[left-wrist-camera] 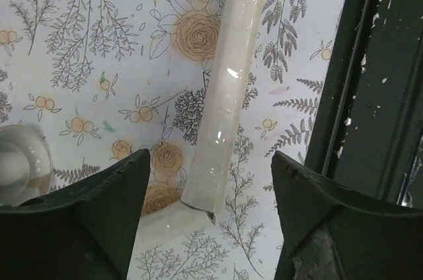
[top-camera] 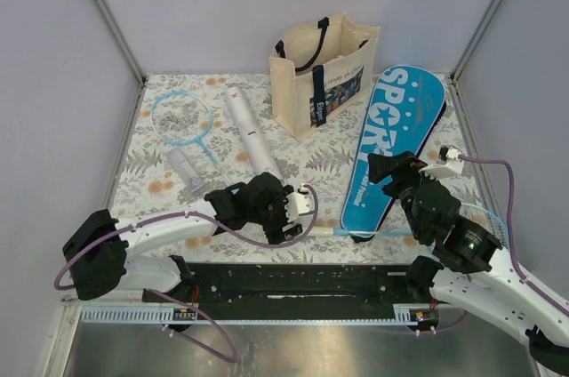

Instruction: Pack up the badminton gear

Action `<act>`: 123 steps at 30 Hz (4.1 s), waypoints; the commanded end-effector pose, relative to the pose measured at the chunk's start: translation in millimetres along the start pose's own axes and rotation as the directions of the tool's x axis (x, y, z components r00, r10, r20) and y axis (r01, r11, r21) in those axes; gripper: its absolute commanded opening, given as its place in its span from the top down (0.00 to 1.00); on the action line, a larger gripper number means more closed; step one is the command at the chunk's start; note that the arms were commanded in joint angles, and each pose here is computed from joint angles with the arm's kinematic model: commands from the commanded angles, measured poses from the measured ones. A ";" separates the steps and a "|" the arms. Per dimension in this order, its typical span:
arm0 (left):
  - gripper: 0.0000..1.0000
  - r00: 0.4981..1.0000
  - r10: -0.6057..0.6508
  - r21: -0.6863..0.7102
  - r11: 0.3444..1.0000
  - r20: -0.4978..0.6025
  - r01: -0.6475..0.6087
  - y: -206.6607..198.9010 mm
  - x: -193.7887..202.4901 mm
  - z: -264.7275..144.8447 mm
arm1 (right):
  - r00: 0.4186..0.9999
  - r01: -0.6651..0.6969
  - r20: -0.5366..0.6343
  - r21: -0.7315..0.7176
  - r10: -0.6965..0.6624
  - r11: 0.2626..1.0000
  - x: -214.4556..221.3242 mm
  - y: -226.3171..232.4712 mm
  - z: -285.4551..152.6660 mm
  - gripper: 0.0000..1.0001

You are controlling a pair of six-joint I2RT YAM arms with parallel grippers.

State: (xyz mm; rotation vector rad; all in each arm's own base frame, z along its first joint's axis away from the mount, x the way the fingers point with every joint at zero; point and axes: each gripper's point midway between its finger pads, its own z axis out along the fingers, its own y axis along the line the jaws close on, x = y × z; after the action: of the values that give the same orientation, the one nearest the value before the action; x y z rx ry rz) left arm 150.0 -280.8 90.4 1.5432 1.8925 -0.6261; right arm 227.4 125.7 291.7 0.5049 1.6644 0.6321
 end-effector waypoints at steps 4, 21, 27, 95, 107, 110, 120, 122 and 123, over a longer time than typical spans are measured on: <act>0.25 0.991 0.096 0.026 0.995 0.088 -0.098 -7.2 -24.6 35.8 | 0.994 -0.037 0.102 0.017 0.035 0.999 -24.6 -9.2 -7.6 0.22; 0.48 0.995 0.098 -0.029 0.995 0.032 -0.097 -7.8 -1.4 69.9 | 0.997 -0.050 0.059 0.021 0.049 0.999 -10.3 -8.2 -2.8 0.23; 0.83 0.998 0.048 -0.065 0.997 0.051 -0.044 -4.6 -7.3 60.9 | 0.997 -0.067 0.051 0.031 0.066 0.997 -3.3 -9.9 0.7 0.24; 0.31 0.587 -0.599 0.257 0.785 0.545 0.564 -29.2 -139.0 -44.6 | 0.982 -0.190 -0.010 0.028 0.191 0.981 46.9 -29.5 45.2 1.00; 0.12 0.680 -0.444 0.070 0.861 0.583 0.503 -11.1 -137.5 -77.7 | 0.998 -0.039 0.048 0.106 0.034 0.994 5.5 -58.9 14.0 1.00; 0.09 0.682 -0.418 0.070 0.876 0.600 0.476 -13.3 -137.9 -86.4 | 0.999 -0.004 0.049 0.098 -0.001 0.995 0.4 -56.1 13.2 1.00; 0.09 0.737 -0.359 -0.104 0.860 0.573 0.499 12.6 -138.5 -98.6 | 0.993 0.119 0.005 0.138 -0.121 0.983 -15.8 -60.7 -7.1 1.00; 0.10 0.737 -0.365 -0.110 0.854 0.568 0.508 15.3 -144.3 -97.8 | 0.991 0.135 0.002 0.143 -0.137 0.980 -19.4 -62.6 -12.6 1.00; 0.11 0.734 -0.374 -0.113 0.847 0.567 0.520 17.3 -147.8 -97.3 | 0.989 0.144 -0.004 0.147 -0.145 0.979 -20.1 -64.5 -15.6 1.00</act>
State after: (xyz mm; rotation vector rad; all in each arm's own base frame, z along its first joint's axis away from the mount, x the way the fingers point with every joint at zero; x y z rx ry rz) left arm 155.1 -309.2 237.5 0.6715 1.8372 -0.9217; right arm 226.4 78.4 243.6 0.5112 1.7625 0.4527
